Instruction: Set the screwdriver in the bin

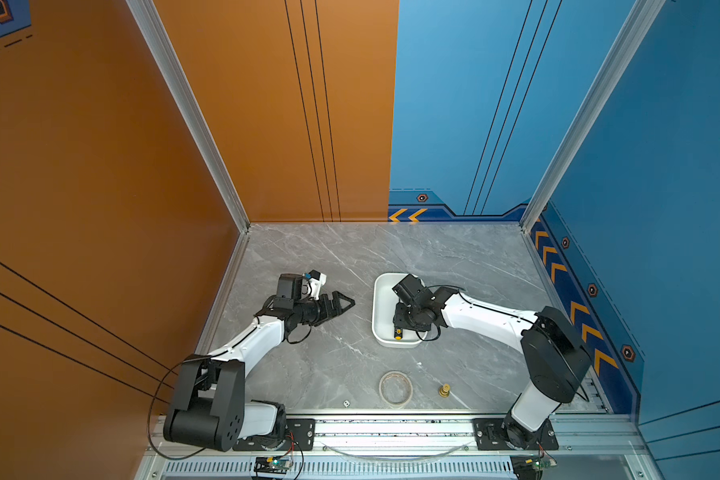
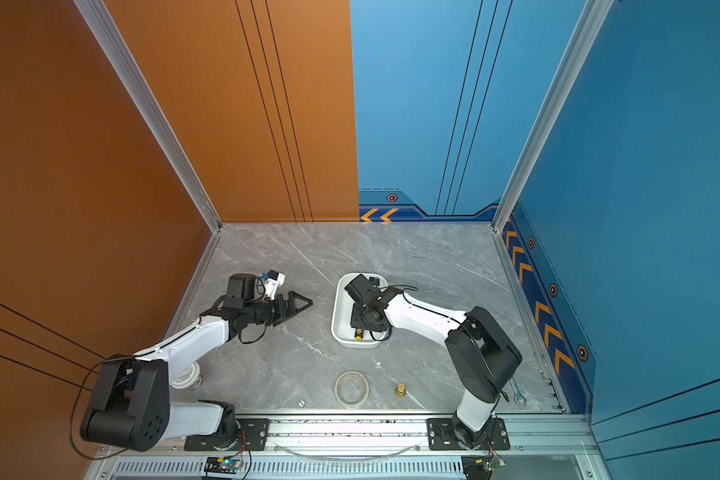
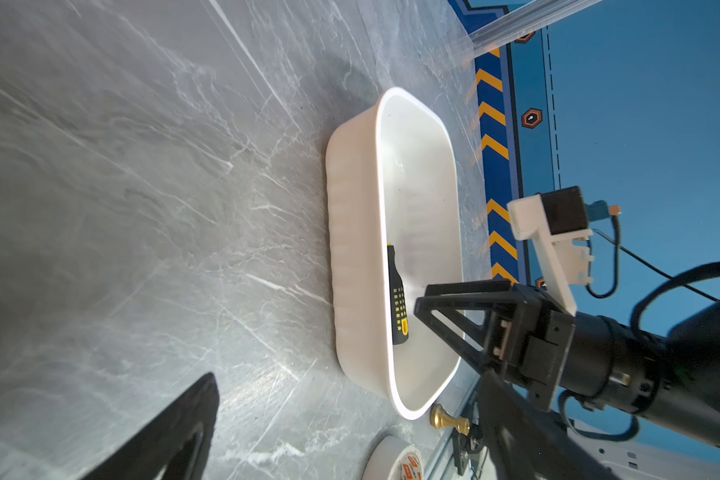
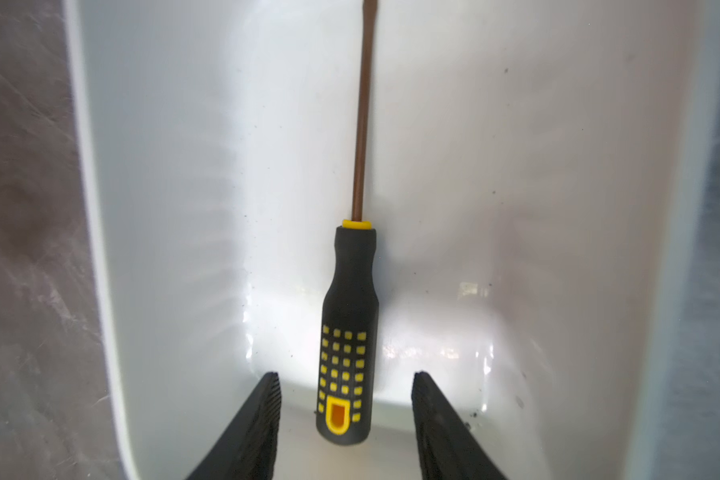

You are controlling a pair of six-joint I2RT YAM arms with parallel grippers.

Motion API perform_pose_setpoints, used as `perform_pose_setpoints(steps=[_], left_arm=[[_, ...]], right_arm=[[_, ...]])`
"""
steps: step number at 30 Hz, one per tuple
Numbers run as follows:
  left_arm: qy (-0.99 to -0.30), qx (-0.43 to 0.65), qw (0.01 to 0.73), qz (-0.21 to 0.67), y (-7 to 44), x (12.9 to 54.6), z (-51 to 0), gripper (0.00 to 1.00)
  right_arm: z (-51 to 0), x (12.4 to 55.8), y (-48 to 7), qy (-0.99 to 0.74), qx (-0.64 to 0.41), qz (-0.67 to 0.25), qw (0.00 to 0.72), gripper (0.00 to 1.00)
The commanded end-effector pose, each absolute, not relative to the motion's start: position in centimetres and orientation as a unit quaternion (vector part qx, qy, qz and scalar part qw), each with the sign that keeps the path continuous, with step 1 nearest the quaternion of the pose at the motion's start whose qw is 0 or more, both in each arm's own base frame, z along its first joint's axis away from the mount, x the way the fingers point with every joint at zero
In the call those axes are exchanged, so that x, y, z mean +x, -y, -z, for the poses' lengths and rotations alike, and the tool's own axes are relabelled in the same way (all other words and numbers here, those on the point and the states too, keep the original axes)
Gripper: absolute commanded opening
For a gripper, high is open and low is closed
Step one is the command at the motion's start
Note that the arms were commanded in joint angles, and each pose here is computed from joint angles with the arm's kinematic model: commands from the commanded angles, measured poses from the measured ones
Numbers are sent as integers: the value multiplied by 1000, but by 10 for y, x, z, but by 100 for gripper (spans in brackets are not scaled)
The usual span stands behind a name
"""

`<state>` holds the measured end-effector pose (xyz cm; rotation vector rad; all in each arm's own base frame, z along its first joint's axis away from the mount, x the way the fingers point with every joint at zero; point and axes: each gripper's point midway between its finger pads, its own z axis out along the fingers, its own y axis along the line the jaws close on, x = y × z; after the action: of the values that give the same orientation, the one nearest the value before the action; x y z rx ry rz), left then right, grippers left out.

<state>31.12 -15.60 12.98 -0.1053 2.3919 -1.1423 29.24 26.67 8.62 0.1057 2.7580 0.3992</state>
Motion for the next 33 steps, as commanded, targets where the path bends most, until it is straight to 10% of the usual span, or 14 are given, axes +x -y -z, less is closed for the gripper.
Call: perform_pose_setpoints(steps=[1,14,33], left_arm=[[-887,-29,294,354,133,316,-149,98],[-855,-111,439,252,48,339,-164,98],[-801,-19,598,24,-10,347,-171,98]], right_arm=[[-126,296,-245,-970,-5,-119,213,50],[-193,328,-87,-923,18,0,385,55],[-141,364,7,-841,48,55,537,66]])
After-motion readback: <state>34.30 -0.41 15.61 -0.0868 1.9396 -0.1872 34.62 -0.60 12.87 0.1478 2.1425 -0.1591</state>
